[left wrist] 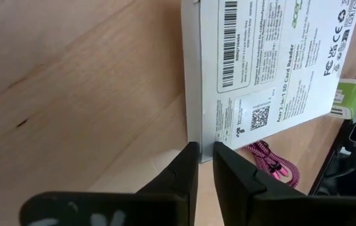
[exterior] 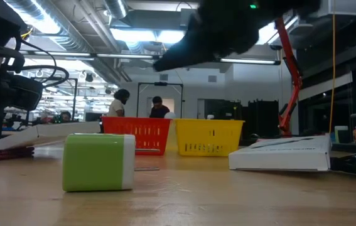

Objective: Pick and place items into bin
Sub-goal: Put the left card reader box into the red bin

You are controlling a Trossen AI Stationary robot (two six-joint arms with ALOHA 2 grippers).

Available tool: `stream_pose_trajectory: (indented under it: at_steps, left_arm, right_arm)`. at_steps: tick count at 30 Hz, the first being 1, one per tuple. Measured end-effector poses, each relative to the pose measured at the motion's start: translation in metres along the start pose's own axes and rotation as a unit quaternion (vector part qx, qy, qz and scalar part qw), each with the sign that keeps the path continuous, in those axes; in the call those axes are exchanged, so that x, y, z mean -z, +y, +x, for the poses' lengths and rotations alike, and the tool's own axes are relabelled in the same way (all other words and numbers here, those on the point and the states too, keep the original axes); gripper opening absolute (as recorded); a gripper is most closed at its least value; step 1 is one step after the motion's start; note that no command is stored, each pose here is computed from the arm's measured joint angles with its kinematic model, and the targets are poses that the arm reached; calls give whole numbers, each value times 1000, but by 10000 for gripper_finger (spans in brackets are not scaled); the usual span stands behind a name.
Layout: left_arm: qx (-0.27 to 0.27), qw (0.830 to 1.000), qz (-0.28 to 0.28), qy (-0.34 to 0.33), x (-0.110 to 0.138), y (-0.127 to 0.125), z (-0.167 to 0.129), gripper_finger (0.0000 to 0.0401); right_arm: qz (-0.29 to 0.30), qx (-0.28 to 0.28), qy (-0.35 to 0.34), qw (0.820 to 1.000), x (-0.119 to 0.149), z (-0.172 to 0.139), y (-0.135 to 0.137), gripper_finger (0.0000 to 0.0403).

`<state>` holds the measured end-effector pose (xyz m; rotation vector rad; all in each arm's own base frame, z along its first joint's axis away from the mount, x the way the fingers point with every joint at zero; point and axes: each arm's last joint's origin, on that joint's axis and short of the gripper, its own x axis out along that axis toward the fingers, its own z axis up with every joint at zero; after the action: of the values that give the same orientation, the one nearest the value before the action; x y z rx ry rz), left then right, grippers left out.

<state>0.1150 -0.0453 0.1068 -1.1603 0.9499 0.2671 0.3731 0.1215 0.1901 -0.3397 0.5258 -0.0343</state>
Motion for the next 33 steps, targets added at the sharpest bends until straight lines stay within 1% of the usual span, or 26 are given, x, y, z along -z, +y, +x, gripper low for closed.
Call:
stream_pose_trajectory:
  at_steps: [3,7,9,11,14,18,25,31,33]
  left_arm:
    - [0,1000,1,0,0,0,0,40]
    - [0,1000,2,2,0,0,0,40]
    - [0,1000,2,2,0,0,0,40]
    - [0,1000,2,2,0,0,0,40]
    - [0,1000,9,3,0,0,0,40]
    - [0,1000,9,3,0,0,0,40]
    - [-1,1000,9,4,0,1,0,40]
    - [0,1000,9,4,0,0,0,40]
    - [0,1000,10,4,0,0,0,40]
  right_arm:
    - [-44,-1,6,999,-12,16,5,80]
    - [-103,-1,11,995,-21,37,13,127]
    - [-130,10,16,991,-26,45,16,146]
    - [-158,23,25,987,-27,53,18,161]
    - [-199,15,61,978,-19,67,25,178]
    - [-211,21,71,975,-20,82,31,189]
    - [-225,24,71,971,-22,97,37,190]
    - [-283,12,94,954,-3,110,45,190]
    - [-291,20,96,952,0,114,47,190]
